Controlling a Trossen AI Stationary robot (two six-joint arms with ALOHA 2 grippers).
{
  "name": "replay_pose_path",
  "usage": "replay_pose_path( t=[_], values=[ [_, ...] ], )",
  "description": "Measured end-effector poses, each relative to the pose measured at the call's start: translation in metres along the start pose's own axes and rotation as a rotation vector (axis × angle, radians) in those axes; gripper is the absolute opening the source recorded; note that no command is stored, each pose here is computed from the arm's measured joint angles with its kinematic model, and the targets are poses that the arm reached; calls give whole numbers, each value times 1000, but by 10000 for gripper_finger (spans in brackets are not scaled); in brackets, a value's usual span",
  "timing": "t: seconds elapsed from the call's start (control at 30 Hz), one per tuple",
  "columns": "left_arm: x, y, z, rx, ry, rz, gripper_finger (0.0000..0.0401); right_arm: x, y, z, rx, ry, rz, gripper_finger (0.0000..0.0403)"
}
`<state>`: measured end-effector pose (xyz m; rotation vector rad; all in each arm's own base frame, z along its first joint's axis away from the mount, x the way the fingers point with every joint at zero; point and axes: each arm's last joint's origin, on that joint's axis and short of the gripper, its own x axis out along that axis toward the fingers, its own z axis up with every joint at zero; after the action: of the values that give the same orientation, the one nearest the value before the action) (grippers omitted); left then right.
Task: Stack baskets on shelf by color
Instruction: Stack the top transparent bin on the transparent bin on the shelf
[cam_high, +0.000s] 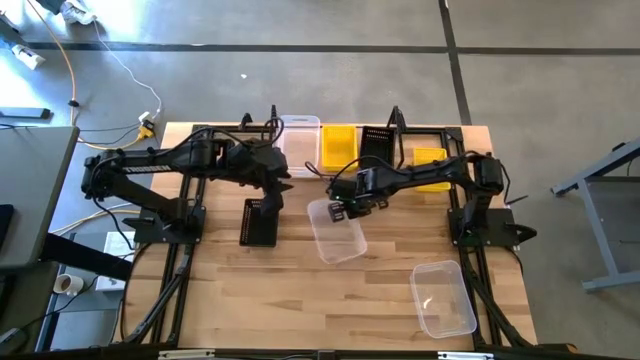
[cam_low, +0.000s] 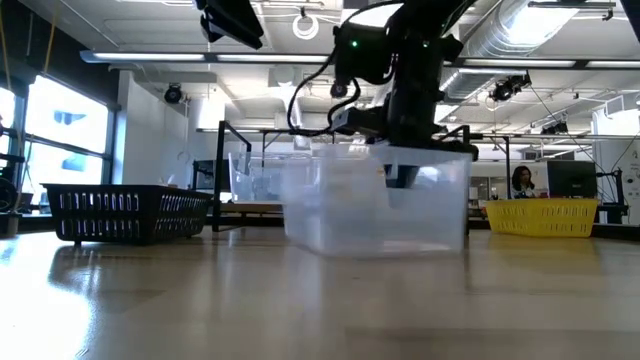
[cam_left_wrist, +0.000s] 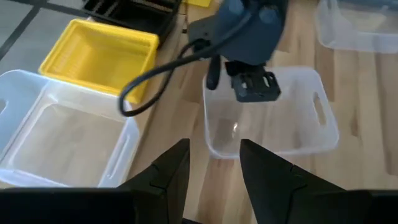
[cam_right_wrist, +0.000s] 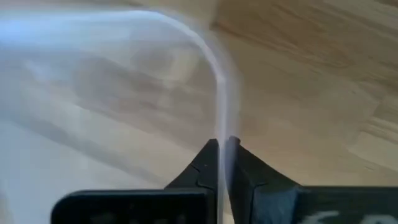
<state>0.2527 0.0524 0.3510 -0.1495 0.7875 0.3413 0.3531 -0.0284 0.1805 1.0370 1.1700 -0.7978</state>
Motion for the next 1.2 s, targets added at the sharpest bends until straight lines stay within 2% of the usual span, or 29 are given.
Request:
replay_pose_path(
  t=[0.3,0.53,0.73,1.0,1.2],
  values=[
    [-4,-27,-4,7,3,-75,131,-18,11,-5,-63,-102,69,2],
    [-9,-51,-10,-42,14,-143,131,-50,40,-6,-178,-218,155,1],
    [-16,-73,-17,-16,23,-203,131,-75,54,0,-236,-342,187,0],
    [-17,-94,-20,38,-30,-178,131,-87,57,14,-203,-460,182,0],
    [-6,-103,-22,137,-20,-144,131,-91,63,20,-156,-508,271,0]
  ],
)
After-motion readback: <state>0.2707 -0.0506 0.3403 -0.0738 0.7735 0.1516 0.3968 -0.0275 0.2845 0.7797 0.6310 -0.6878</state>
